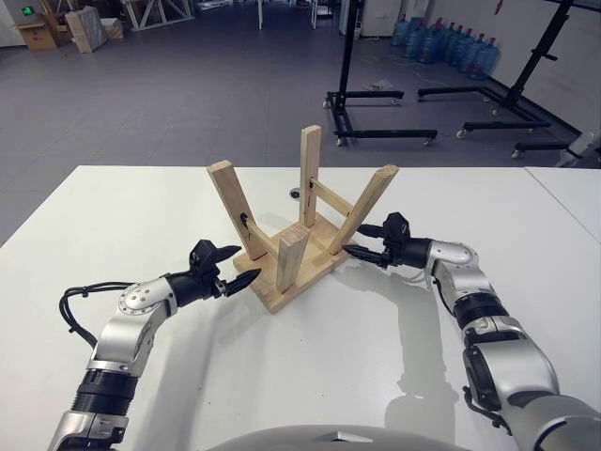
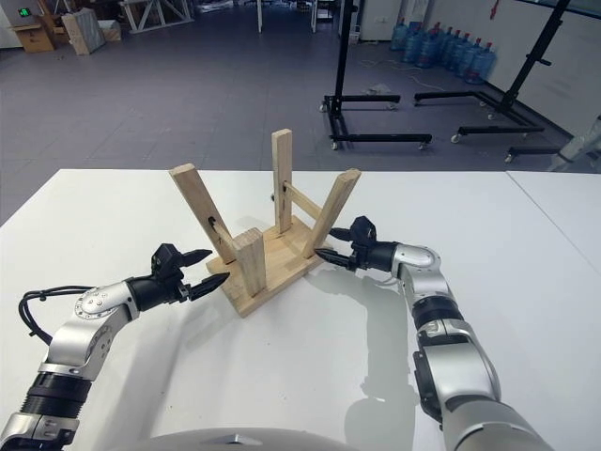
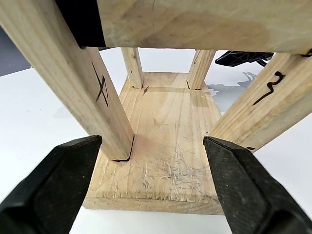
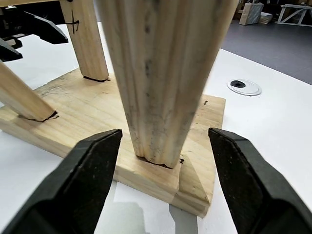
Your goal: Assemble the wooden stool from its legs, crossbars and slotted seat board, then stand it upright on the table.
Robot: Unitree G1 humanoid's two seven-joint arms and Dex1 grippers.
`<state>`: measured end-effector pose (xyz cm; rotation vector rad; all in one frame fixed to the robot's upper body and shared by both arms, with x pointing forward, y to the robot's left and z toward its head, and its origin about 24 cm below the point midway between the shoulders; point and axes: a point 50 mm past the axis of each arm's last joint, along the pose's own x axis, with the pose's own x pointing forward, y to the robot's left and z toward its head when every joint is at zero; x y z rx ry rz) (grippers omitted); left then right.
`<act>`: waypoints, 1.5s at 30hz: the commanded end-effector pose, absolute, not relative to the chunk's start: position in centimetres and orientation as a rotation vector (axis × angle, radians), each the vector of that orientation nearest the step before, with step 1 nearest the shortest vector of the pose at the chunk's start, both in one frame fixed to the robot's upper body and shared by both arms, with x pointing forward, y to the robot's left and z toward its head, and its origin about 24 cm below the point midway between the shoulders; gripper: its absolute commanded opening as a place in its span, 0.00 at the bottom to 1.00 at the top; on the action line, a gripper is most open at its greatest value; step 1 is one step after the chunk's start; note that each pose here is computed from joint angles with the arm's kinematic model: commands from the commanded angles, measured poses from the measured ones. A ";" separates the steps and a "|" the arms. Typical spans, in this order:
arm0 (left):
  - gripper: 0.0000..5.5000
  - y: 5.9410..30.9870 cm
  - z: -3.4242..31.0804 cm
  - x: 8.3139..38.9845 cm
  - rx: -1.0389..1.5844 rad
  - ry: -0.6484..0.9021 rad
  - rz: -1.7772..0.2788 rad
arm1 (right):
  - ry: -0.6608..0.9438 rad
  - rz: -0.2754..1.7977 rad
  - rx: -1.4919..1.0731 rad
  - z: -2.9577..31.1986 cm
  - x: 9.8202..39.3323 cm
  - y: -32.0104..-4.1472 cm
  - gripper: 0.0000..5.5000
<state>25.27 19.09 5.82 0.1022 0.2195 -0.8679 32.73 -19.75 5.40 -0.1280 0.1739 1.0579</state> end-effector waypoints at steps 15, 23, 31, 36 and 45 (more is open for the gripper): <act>0.69 23.8 3.5 24.6 0.276 0.362 -0.767 | 0.155 1.336 -0.123 5.6 24.8 -17.3 0.60; 0.69 21.9 5.5 25.5 0.291 0.242 -1.015 | 0.164 1.265 -0.165 5.7 25.8 -18.3 0.60; 0.69 20.6 5.8 27.1 0.219 0.181 -1.198 | 0.163 1.290 -0.180 5.5 26.3 -17.7 0.60; 0.69 20.7 5.0 27.0 0.225 0.242 -1.246 | 0.147 1.314 -0.199 5.5 26.2 -17.7 0.60; 0.69 19.7 4.6 27.8 0.225 0.231 -1.270 | 0.120 1.340 -0.127 5.5 26.9 -17.1 0.60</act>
